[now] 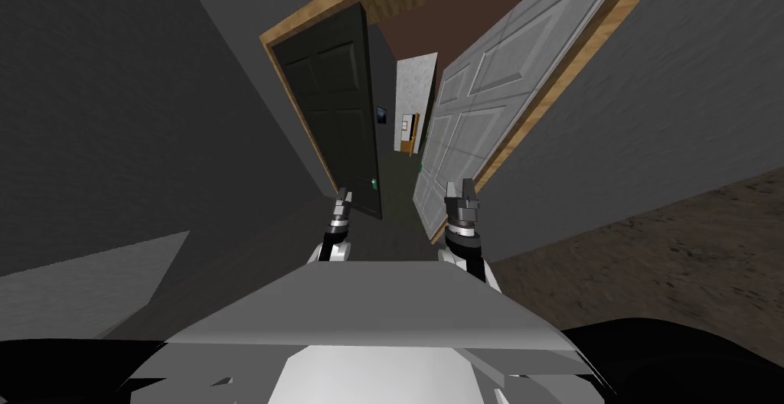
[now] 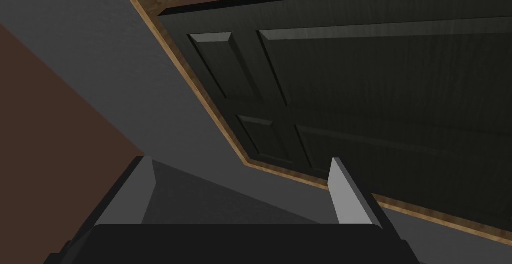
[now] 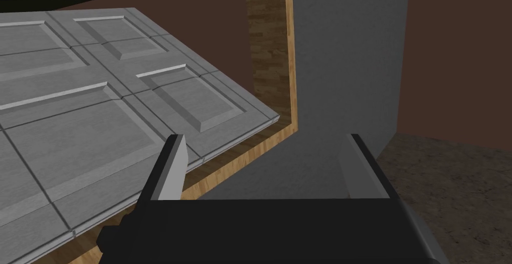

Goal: Push the door open

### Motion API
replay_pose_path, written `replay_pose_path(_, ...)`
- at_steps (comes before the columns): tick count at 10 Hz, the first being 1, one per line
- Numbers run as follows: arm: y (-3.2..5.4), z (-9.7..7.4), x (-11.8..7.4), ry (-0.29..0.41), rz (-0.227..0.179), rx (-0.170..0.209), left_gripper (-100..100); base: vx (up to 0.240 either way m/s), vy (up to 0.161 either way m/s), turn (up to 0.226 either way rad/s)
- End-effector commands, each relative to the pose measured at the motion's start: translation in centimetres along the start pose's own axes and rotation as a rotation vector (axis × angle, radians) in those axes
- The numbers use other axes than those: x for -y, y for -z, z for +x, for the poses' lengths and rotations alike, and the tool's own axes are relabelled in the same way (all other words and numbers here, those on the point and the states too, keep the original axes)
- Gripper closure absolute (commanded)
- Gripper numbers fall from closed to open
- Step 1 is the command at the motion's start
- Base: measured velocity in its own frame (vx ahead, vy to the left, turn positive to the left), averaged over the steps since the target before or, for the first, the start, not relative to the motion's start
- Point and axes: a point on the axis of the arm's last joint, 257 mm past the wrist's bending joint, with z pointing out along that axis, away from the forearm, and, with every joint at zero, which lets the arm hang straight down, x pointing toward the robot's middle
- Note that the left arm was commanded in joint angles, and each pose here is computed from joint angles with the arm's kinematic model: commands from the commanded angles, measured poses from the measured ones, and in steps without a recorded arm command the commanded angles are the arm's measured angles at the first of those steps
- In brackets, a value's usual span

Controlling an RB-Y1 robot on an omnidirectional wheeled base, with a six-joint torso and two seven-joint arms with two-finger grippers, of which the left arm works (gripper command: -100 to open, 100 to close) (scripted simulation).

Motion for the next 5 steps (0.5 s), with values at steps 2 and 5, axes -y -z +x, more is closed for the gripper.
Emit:
replay_pose_path(2,0.30,0.9,-1.8,0.019,-0.027,-0.019,-100,0.064,0.037,-0.005)
replay_pose_path(5,0.77,2.7,-4.7,0.055,-0.072,-0.058,-100,0.079,0.048,-0.006)
